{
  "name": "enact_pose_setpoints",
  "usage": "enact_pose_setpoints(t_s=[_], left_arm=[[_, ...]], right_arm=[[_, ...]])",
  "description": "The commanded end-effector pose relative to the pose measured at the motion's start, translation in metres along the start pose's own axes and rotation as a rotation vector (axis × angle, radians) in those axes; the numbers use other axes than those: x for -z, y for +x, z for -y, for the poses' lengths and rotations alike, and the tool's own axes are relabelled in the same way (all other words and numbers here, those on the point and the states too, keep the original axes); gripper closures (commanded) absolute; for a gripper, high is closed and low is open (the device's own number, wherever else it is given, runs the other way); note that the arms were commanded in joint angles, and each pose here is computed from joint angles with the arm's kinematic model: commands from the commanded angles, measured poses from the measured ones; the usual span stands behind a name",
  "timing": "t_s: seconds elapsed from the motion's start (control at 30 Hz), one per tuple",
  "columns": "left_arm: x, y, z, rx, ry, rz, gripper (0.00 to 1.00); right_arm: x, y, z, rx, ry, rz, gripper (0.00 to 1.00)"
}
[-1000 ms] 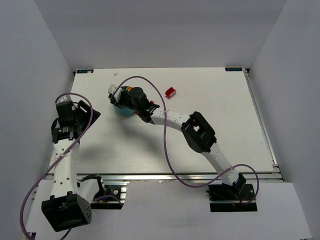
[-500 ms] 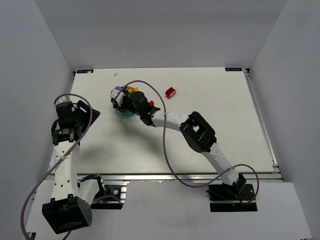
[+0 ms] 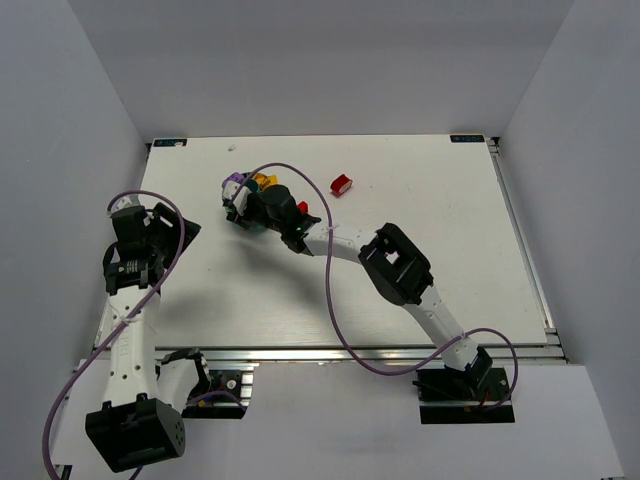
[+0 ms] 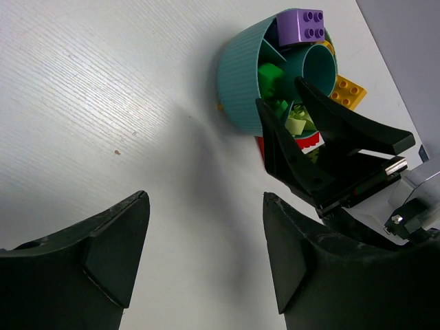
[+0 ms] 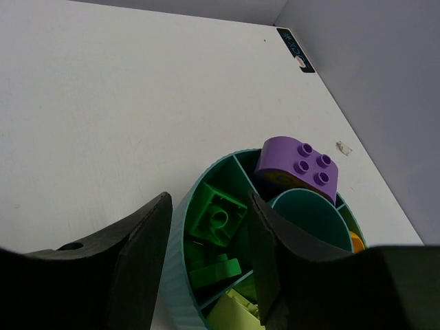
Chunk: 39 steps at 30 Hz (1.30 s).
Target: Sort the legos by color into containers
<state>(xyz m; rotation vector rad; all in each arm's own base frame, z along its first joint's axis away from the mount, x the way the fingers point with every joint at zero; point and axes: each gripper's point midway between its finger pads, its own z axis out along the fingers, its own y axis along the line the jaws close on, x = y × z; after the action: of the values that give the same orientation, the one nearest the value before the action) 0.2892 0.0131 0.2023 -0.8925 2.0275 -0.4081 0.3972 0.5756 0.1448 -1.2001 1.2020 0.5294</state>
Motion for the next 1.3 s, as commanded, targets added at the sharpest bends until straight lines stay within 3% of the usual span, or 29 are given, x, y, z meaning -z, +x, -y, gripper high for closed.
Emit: enact_pose_setpoints(t_s=[0.0, 0.2, 0.3, 0.33, 0.37, 0.47, 0.53, 0.57, 0.63, 0.7, 0.73, 0.8, 0.83, 0.93, 1.0, 1.03, 1.13, 1.23, 1.27], left_arm=[[0.004, -0.005, 0.004, -0.005, 0.010, 0.025, 0.24], [0.005, -0.007, 0.007, -0.009, 0.025, 0.029, 0.25], [0.007, -0.011, 0.024, -0.027, 0.112, 0.039, 0.35], [0.009, -0.012, 0.032, -0.033, 0.153, 0.044, 0.41], [0.012, -0.009, 0.044, -0.044, 0.222, 0.023, 0.50], [0.020, -0.010, 0.076, -0.075, 0.395, 0.008, 0.55], [0.018, -0.008, 0.092, -0.084, 0.466, -0.011, 0.50], [0.018, -0.006, 0.098, -0.090, 0.486, -0.022, 0.41], [0.015, 0.008, 0.121, -0.150, 0.520, -0.072, 0.34], [0.001, 0.026, 0.134, -0.209, 0.488, -0.116, 0.30], [0.008, 0.038, 0.158, -0.288, 0.535, -0.136, 0.30], [-0.005, 0.065, 0.170, -0.371, 0.511, -0.201, 0.28], [-0.008, 0.072, 0.175, -0.445, 0.520, -0.207, 0.28], [-0.011, 0.095, 0.203, -0.658, 0.597, -0.218, 0.26], [-0.010, 0.104, 0.223, -0.768, 0.640, -0.204, 0.26], [-0.020, 0.109, 0.229, -0.871, 0.651, -0.190, 0.26], [-0.035, 0.127, 0.239, -1.052, 0.681, -0.173, 0.28], [-0.068, 0.144, 0.242, -1.171, 0.659, -0.211, 0.32], [-0.087, 0.160, 0.230, -1.207, 0.625, -0.279, 0.33]], right_arm=[[0.005, -0.036, 0.016, 0.022, 0.045, 0.085, 0.46], [0.013, -0.049, 0.017, 0.022, 0.039, 0.113, 0.45], [0.028, -0.087, 0.018, 0.055, -0.007, 0.183, 0.43], [0.035, -0.084, 0.012, 0.067, -0.033, 0.173, 0.38], [0.043, -0.093, 0.009, 0.086, -0.064, 0.197, 0.13], [0.086, -0.143, 0.011, 0.098, -0.151, 0.274, 0.10], [0.108, -0.134, 0.015, 0.028, -0.254, 0.221, 0.11], [0.126, -0.143, 0.025, -0.024, -0.295, 0.230, 0.11], [0.146, -0.124, 0.028, -0.113, -0.341, 0.143, 0.11], [0.176, -0.118, 0.047, -0.148, -0.368, 0.117, 0.23], [0.191, -0.099, 0.042, -0.202, -0.405, 0.061, 0.37], [0.222, -0.086, 0.071, -0.254, -0.359, 0.019, 0.56], [0.236, -0.075, 0.072, -0.310, -0.376, -0.015, 0.73], [0.288, -0.056, 0.095, -0.383, -0.324, -0.064, 0.93], [0.316, -0.032, 0.105, -0.426, -0.283, -0.107, 0.88], [0.332, -0.026, 0.109, -0.444, -0.262, -0.127, 0.67], [0.355, -0.013, 0.101, -0.473, -0.237, -0.147, 0.47], [0.369, -0.003, 0.094, -0.487, -0.203, -0.144, 0.44], [0.371, -0.002, 0.093, -0.504, -0.194, -0.142, 0.44]])
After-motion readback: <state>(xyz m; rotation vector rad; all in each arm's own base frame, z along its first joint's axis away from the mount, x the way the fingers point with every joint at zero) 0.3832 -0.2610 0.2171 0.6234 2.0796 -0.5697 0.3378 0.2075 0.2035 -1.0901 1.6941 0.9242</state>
